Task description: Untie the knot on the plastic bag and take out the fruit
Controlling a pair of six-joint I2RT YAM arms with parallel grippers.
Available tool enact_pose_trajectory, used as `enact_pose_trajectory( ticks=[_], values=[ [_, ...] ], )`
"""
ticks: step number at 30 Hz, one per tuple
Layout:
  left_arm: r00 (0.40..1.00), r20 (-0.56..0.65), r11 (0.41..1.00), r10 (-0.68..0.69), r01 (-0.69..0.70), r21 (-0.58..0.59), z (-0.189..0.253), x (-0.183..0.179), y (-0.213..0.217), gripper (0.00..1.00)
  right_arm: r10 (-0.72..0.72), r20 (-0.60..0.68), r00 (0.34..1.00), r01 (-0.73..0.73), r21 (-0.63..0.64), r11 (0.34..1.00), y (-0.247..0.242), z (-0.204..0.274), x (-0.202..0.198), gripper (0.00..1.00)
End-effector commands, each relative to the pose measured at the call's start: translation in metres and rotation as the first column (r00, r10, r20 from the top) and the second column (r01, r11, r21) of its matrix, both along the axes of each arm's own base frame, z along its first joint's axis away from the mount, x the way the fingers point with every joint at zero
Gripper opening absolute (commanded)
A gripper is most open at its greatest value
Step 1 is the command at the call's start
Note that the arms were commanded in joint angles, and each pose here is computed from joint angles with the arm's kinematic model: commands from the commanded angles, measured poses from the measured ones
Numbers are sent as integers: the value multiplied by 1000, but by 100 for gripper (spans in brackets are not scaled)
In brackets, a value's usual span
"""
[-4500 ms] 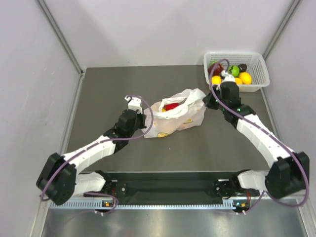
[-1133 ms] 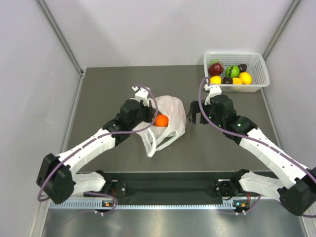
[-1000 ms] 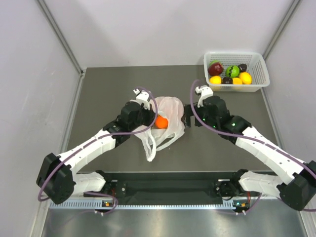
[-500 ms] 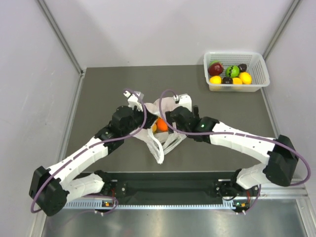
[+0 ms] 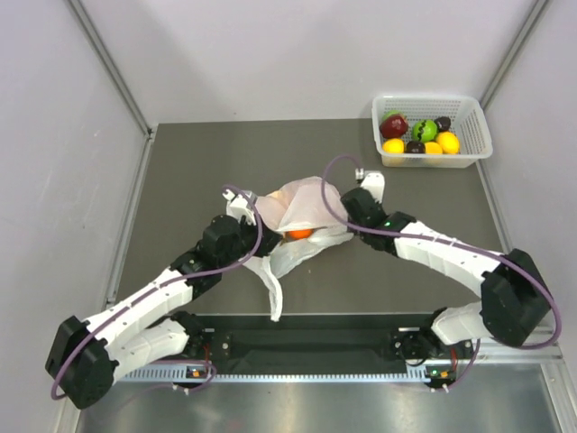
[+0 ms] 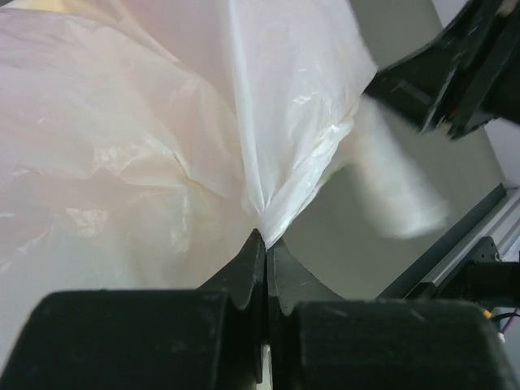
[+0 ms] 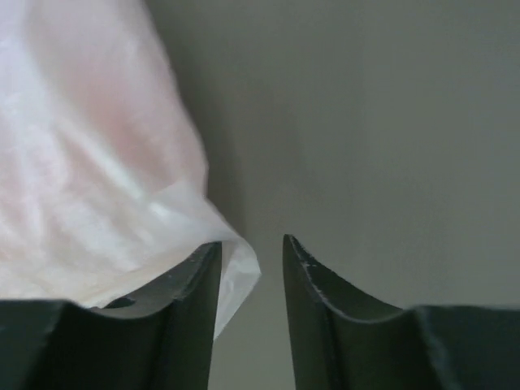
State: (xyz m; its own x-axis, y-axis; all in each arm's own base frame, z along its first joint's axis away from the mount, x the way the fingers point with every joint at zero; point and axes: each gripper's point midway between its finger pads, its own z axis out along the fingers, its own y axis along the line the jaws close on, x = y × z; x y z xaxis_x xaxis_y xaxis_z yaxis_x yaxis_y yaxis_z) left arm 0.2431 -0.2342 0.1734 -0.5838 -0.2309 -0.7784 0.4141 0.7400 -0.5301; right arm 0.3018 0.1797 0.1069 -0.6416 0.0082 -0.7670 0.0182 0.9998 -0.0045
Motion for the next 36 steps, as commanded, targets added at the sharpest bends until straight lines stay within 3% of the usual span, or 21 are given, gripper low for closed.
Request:
enact_pose_trajectory(
  ticks=[1, 4, 8, 12, 16, 18, 23, 26, 36],
  values=[
    [998, 56, 999, 33, -30, -45, 13, 6, 3, 0, -60, 55, 997, 63, -43, 997, -43, 18, 17, 34],
    [999, 31, 999, 21, -20, -50, 5, 4, 0, 0, -47, 71, 996, 53, -75, 996, -56, 26, 29, 39],
    [1000, 10, 997, 6, -5, -83, 2, 4, -7, 0, -93, 38, 995, 98, -138, 986, -85, 22, 49, 55],
    [1000, 0, 995, 1, -1, -102, 3, 7, -13, 0, -115, 20, 993, 116, -63, 991, -99, 30, 60, 60],
    [1000, 8, 993, 10, -9, -114, 7, 12, -15, 0, 105, 80, 991, -112, 97, 989, -56, 61, 48, 73],
    [1000, 9, 993, 10, -9, -114, 8, 13, -16, 0, 175, 113, 978, -189, 124, 974, -43, 81, 34, 85],
    [999, 33, 990, 16, -11, -138, 19, 17, -19, 0, 395, 95, 914, -406, 162, 900, 2, 95, -14, 99],
    [998, 50, 989, 27, -19, -148, 29, 21, -20, 0, 433, 71, 898, -439, 146, 887, 22, 93, -34, 100],
    [996, 82, 986, 28, -14, -163, 47, 23, -20, 0, 297, -102, 949, -305, -74, 950, 32, 43, -45, 98]
  ],
)
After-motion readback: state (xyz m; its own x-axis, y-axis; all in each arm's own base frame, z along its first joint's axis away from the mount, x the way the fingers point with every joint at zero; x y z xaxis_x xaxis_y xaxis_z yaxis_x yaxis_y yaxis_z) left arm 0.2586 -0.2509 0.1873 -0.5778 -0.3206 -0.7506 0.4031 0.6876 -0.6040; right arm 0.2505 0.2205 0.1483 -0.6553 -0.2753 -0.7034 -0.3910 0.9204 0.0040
